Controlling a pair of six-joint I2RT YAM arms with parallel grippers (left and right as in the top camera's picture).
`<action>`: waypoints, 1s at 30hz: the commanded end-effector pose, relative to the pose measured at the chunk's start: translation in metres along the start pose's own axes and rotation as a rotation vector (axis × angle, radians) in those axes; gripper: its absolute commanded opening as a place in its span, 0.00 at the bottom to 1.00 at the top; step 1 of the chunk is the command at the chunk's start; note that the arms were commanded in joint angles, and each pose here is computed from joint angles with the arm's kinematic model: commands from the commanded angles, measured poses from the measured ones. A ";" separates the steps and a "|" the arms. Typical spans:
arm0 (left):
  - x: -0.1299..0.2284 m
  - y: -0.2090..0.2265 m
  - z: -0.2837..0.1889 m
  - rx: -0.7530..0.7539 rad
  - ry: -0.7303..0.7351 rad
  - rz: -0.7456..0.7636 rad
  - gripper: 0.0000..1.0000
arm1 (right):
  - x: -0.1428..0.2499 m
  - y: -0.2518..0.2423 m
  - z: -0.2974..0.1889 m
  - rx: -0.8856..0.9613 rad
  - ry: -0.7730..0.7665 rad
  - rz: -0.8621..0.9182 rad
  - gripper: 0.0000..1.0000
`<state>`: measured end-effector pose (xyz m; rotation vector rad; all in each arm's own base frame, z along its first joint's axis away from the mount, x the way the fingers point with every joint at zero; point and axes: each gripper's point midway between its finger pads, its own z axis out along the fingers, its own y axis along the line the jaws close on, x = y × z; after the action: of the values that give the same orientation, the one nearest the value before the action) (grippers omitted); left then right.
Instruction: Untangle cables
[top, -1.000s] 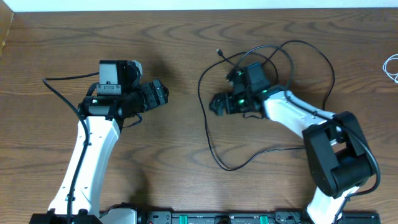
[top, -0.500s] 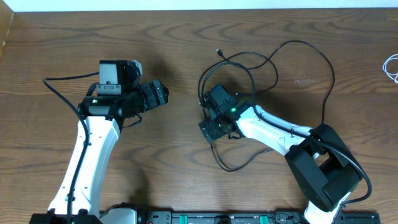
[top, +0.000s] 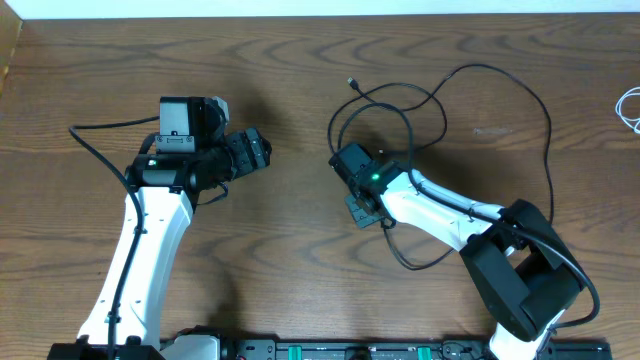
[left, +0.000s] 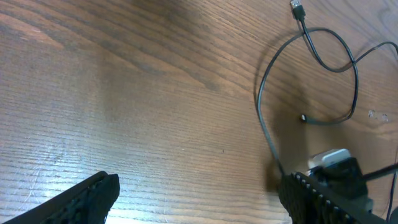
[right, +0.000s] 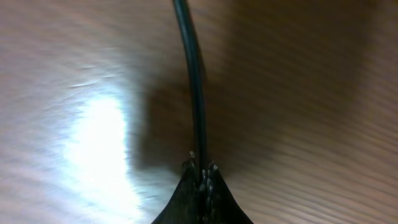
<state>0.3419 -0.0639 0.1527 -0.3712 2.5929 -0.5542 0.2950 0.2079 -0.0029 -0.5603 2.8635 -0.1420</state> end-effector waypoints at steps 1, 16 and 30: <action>-0.007 -0.002 -0.005 -0.005 -0.023 0.011 0.87 | 0.030 -0.047 0.028 0.193 0.095 0.103 0.01; -0.007 -0.002 -0.005 -0.005 -0.023 0.011 0.87 | 0.012 -0.122 0.043 0.183 0.066 0.368 0.32; -0.007 -0.002 -0.005 -0.005 -0.023 0.011 0.87 | -0.057 -0.106 0.025 -0.013 -0.156 0.432 0.99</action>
<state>0.3419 -0.0639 0.1527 -0.3712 2.5929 -0.5542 0.3875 0.1281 0.0018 0.0541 2.7517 -0.0368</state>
